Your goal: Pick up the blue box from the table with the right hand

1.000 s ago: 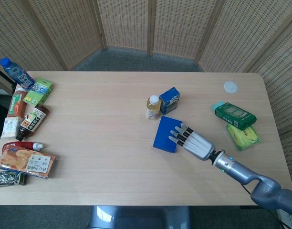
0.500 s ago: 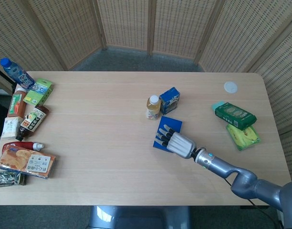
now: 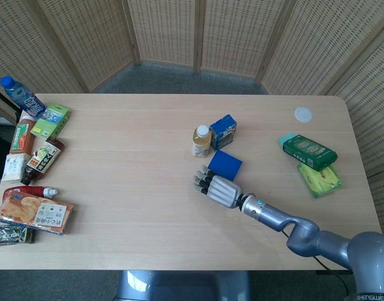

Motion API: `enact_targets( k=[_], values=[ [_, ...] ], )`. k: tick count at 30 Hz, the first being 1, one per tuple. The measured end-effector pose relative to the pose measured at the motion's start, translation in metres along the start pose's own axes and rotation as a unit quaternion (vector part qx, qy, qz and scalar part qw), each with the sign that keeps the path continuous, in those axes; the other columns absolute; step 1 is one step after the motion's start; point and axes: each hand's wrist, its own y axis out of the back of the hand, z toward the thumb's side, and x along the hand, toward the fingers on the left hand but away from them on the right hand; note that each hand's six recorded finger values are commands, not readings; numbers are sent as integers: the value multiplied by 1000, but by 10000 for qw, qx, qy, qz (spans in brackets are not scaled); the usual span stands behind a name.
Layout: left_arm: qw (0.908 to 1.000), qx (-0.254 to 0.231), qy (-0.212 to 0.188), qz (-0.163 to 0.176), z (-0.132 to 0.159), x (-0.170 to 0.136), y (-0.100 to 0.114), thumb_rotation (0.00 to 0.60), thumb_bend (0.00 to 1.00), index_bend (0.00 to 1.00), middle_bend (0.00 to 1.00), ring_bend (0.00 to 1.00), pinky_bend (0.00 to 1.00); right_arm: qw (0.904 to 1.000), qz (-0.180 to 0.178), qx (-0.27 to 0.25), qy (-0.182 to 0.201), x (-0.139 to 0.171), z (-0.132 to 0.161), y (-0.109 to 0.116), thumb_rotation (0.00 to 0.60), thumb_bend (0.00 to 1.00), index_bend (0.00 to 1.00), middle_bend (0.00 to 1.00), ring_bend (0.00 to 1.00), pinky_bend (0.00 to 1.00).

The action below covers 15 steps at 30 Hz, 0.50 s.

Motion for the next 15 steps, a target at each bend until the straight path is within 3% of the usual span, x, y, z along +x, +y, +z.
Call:
enact_targets(
  k=[8, 15],
  values=[
    [10000, 2, -2, -13, 0, 0, -1, 600, 0, 0, 0, 0, 0, 9996, 238, 114, 90, -10, 4, -5, 600, 215, 0, 0, 0, 0],
    [10000, 7, -25, -40, 2, -1, -3, 600, 0, 0, 0, 0, 0, 9994, 329, -20, 111, -11, 2, -9, 600, 316, 0, 0, 0, 0]
  ],
)
